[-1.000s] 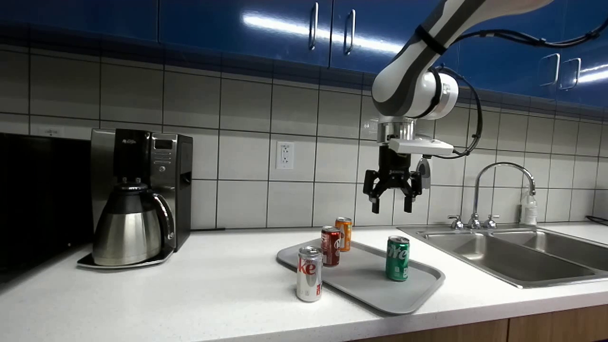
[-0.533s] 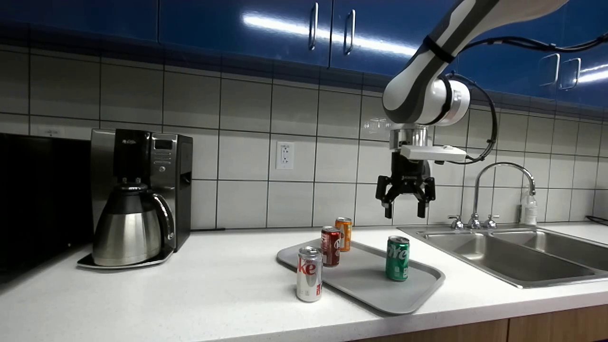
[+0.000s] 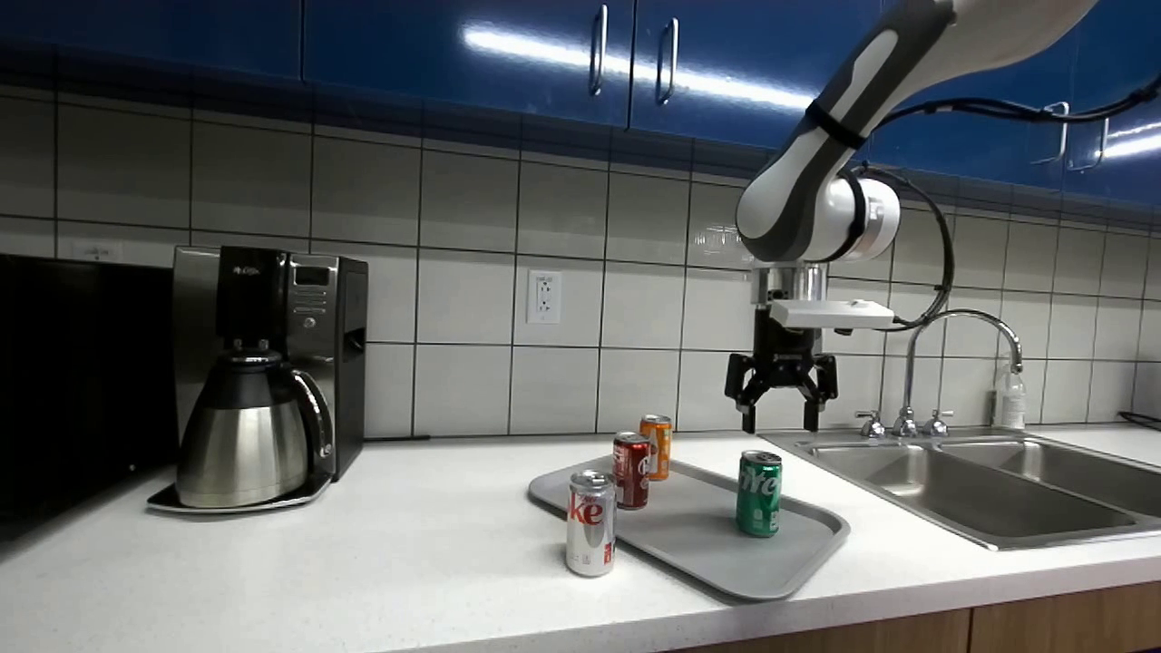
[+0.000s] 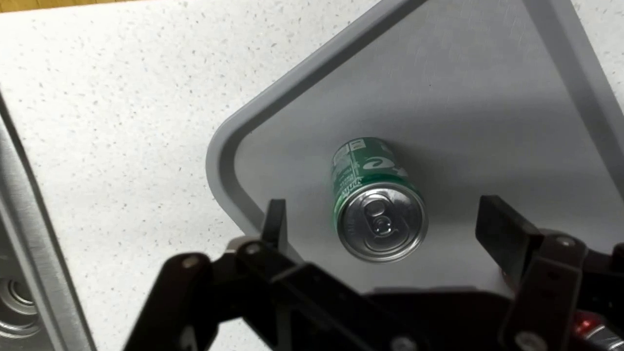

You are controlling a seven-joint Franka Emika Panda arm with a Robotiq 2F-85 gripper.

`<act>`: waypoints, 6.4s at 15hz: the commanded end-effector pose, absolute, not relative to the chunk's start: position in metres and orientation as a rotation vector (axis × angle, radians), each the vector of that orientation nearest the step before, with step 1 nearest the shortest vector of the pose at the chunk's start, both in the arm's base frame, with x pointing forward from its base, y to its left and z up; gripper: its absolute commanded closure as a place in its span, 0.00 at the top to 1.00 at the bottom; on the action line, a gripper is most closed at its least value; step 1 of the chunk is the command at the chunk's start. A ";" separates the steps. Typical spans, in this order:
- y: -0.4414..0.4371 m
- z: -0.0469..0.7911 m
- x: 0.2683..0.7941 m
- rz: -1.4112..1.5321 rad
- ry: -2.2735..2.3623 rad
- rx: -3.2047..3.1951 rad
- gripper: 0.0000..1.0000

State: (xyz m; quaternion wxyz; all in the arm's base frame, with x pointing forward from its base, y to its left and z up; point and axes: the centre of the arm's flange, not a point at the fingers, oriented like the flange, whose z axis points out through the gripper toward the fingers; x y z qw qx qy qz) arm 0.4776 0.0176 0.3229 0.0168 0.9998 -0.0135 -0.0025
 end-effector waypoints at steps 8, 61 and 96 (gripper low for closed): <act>0.015 0.281 0.495 -0.002 -0.078 3.060 1.00; -0.018 0.316 0.513 0.057 -0.069 3.118 0.38; -0.155 0.249 0.503 -0.139 -0.358 3.054 0.95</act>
